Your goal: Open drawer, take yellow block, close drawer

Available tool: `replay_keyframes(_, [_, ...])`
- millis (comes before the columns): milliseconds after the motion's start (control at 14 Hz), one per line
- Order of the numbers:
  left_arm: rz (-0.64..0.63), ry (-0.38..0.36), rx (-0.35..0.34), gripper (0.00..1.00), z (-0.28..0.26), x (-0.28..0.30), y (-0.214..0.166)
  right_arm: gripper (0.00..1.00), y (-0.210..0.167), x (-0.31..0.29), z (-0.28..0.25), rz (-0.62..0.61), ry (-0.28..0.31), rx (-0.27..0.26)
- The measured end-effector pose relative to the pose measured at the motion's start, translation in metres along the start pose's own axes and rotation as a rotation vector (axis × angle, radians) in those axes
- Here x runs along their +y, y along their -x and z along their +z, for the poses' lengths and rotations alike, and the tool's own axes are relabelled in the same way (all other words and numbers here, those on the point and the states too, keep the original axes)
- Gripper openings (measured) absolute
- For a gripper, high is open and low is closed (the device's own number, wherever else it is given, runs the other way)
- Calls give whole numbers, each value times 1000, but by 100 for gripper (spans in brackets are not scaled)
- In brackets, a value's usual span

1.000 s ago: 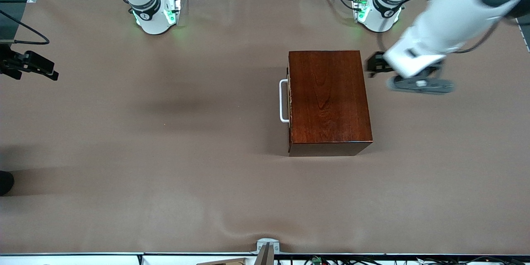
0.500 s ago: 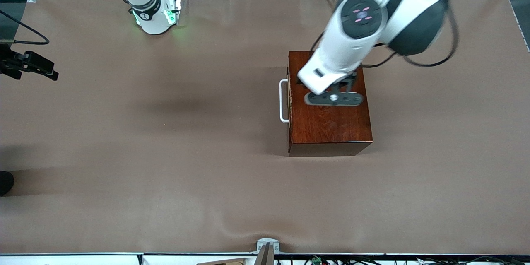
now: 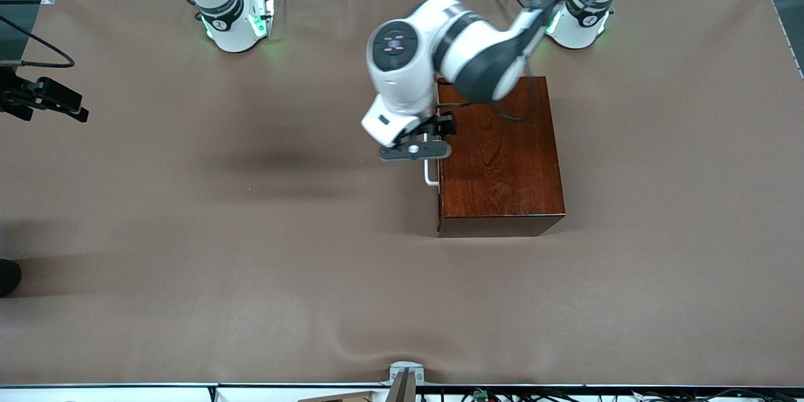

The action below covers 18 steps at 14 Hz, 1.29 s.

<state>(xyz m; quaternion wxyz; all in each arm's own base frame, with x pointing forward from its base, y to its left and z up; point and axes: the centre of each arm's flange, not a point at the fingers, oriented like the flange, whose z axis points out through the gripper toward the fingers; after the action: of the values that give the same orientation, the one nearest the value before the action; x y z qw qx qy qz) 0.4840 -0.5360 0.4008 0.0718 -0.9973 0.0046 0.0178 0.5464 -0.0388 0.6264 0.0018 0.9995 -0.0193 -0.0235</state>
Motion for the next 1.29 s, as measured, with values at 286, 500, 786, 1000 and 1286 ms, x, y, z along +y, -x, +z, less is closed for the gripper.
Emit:
replay_keyframes(286, [23, -54, 23, 100, 37, 28, 9, 100, 0, 0, 0, 0, 0, 0])
replay_keyframes(500, [40, -111, 35, 100, 63, 32, 7, 100, 0, 0, 0, 0, 0, 0])
replay_keyframes(786, [62, -155, 34, 100, 89, 40, 12, 100, 0, 0, 0, 0, 0, 0])
replay_keyframes(1000, [63, -164, 28, 100, 96, 41, 11, 100, 0, 0, 0, 0, 0, 0])
replay_keyframes(1286, [34, -170, 27, 100, 107, 43, 10, 100, 0, 2, 0, 5, 0, 0])
